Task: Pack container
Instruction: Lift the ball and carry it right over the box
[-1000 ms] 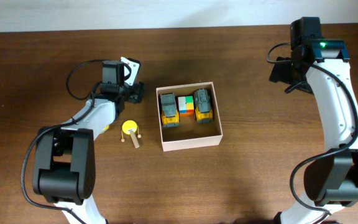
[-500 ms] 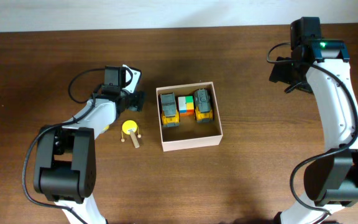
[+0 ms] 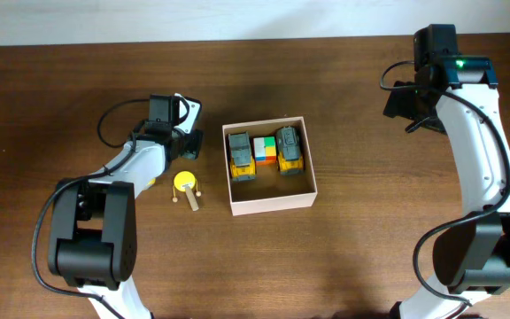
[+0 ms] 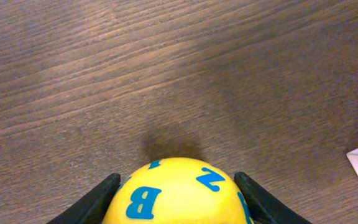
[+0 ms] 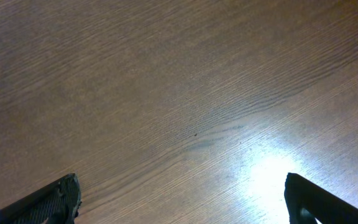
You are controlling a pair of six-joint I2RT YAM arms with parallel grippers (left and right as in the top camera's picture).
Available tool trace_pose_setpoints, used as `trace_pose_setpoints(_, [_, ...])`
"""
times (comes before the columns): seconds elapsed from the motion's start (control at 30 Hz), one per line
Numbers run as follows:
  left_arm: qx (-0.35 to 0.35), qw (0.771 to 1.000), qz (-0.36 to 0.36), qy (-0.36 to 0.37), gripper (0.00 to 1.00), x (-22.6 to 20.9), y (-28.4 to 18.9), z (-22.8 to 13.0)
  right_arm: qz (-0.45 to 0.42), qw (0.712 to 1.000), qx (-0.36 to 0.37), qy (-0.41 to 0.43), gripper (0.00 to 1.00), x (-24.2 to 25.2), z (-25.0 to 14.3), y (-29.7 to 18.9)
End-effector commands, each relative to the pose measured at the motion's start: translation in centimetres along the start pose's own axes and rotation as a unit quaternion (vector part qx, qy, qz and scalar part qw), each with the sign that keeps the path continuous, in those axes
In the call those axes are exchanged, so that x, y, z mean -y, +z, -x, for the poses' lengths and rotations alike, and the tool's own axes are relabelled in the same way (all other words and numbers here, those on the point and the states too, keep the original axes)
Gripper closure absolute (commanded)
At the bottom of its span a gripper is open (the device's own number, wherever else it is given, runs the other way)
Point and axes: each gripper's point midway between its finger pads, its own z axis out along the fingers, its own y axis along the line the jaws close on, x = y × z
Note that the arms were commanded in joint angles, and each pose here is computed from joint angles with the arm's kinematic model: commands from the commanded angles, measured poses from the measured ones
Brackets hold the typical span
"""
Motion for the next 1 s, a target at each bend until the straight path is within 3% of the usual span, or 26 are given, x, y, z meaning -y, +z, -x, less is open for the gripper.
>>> trace_pose_setpoints(0.0, [-0.014,1.0,-0.001,-0.002,0.44,-0.1,0.1,-0.5,-0.003,1.0,-0.005,0.004,0.01,0.1,-0.3,0.4])
trace_pose_setpoints(0.23, [-0.004,1.0,0.002,-0.002,0.44,-0.5,-3.0,2.2,-0.004,1.0,-0.005,0.004,0.01,0.1,-0.3,0.4])
trace_pose_setpoints(0.5, [0.032,0.999,0.003,0.005,0.44,-0.4,-10.0,6.1,-0.003,1.0,-0.005,0.004,0.01,0.1,-0.3,0.4])
trace_pose_setpoints(0.73, [0.077,0.996,-0.015,0.039,0.46,3.2,-16.3,8.1,-0.004,1.0,-0.005,0.004,0.01,0.1,-0.3,0.4])
trace_pose_setpoints(0.83, [0.086,0.994,-0.032,0.059,0.51,5.4,-17.9,8.3,-0.003,1.0,-0.005,0.004,0.01,0.1,-0.3,0.4])
trace_pose_setpoints(0.97, [0.071,0.991,-0.061,0.092,0.51,9.0,-18.6,7.3,-0.003,1.0,-0.005,0.004,0.01,0.1,-0.3,0.4])
